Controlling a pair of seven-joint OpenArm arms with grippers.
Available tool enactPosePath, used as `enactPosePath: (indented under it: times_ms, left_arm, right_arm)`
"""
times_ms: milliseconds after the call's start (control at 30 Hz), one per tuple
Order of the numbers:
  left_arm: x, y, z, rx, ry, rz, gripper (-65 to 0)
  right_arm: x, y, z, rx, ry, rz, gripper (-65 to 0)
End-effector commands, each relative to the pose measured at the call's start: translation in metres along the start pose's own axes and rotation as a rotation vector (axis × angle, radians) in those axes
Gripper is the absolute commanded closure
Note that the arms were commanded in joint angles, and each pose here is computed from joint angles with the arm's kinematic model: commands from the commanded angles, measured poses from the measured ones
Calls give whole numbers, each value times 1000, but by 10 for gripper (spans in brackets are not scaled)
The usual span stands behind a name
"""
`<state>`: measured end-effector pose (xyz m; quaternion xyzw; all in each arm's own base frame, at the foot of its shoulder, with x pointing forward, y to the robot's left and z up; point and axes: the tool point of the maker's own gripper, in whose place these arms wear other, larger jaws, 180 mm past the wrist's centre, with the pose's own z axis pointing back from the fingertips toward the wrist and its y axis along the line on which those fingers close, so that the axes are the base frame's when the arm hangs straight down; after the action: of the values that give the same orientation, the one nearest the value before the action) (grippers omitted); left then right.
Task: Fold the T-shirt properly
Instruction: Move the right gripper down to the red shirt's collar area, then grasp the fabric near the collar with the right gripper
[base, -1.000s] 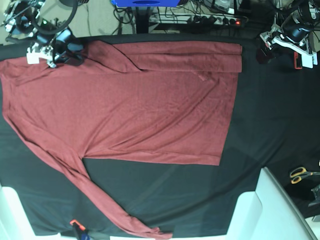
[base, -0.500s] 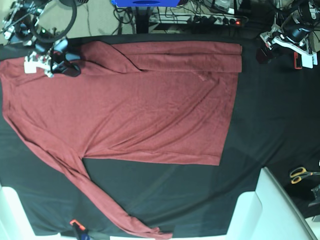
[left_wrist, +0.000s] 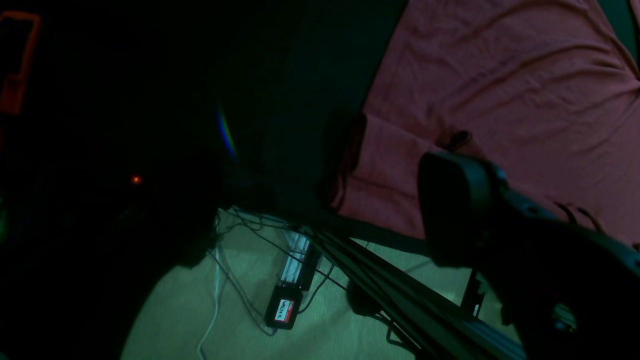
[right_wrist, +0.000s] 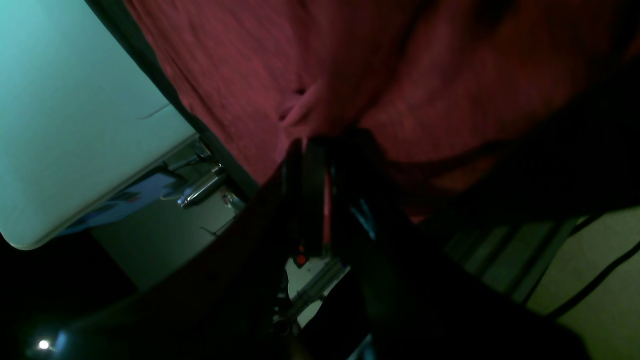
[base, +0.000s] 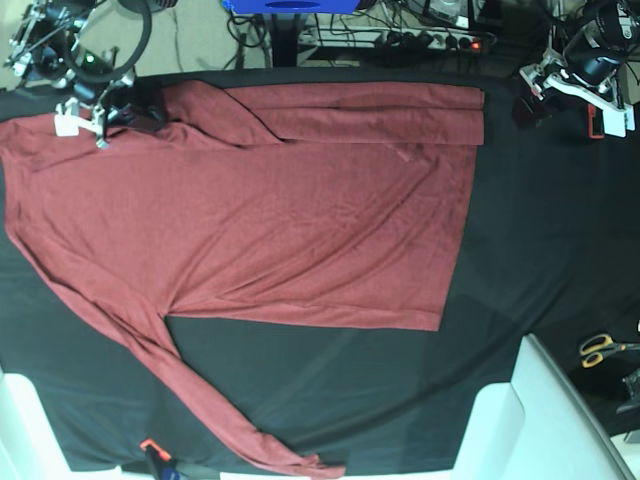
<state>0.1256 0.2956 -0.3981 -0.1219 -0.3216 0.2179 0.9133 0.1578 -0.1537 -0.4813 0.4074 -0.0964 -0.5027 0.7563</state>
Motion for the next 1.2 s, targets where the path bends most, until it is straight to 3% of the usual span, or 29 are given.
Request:
enactPosePath:
  times_ms: [0,867,1167]
  left_arm:
    - [9,1,4,1,-28,-9,-601]
    - [10,1,4,1,-30,-8,-601]
    - [10,1,4,1,-30,-8,-601]
  right_arm:
    - [6,13,2,35,-8,21,-8]
    - [47,97,-14,154,-38,83,-8]
    - [49,112,-13,172,-13,41,-15]
